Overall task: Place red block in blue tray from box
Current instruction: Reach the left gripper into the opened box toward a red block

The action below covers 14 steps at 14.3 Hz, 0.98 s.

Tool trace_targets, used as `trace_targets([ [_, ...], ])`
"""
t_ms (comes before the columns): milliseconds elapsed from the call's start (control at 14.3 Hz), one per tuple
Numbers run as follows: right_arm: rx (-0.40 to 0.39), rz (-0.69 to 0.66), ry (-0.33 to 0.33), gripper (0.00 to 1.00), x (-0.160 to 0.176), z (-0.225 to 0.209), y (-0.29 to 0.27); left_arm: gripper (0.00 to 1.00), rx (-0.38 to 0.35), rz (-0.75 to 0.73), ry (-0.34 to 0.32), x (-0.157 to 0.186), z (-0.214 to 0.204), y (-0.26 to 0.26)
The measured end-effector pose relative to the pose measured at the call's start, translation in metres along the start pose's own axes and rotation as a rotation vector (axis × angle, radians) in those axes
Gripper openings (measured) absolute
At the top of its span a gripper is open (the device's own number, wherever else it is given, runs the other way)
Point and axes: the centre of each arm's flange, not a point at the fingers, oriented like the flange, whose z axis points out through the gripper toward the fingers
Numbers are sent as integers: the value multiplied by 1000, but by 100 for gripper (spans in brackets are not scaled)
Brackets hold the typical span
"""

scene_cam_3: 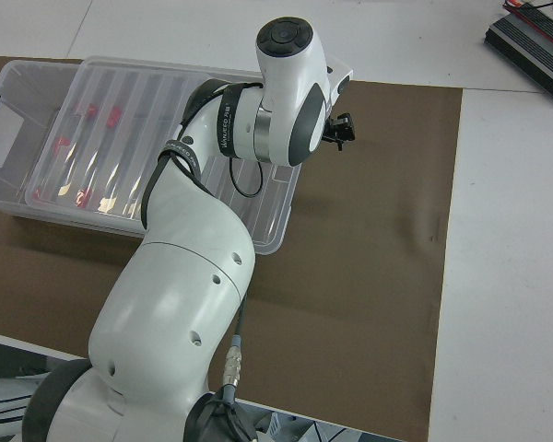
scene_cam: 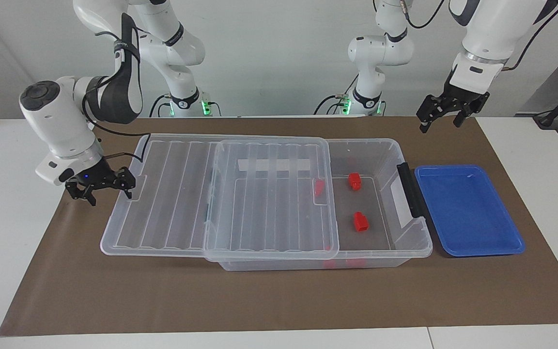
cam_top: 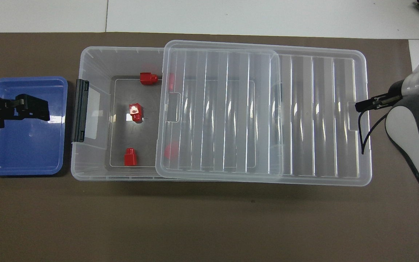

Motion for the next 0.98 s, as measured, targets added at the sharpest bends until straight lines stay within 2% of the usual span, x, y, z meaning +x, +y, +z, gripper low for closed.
trace_targets([
  [140, 4, 31, -7, 99, -2, -17, -13, 100, -22, -14, 55, -9, 10, 40],
  [280, 5, 95, -8, 100, -6, -40, -29, 100, -36, -17, 82, -18, 33, 58],
  [701, 4, 288, -2, 100, -25, -100, -53, 100, -38, 8, 88, -24, 91, 70],
  [982, 5, 367, -15, 99, -26, -131, -53, 100, -9, 75, 97, -21, 155, 98],
])
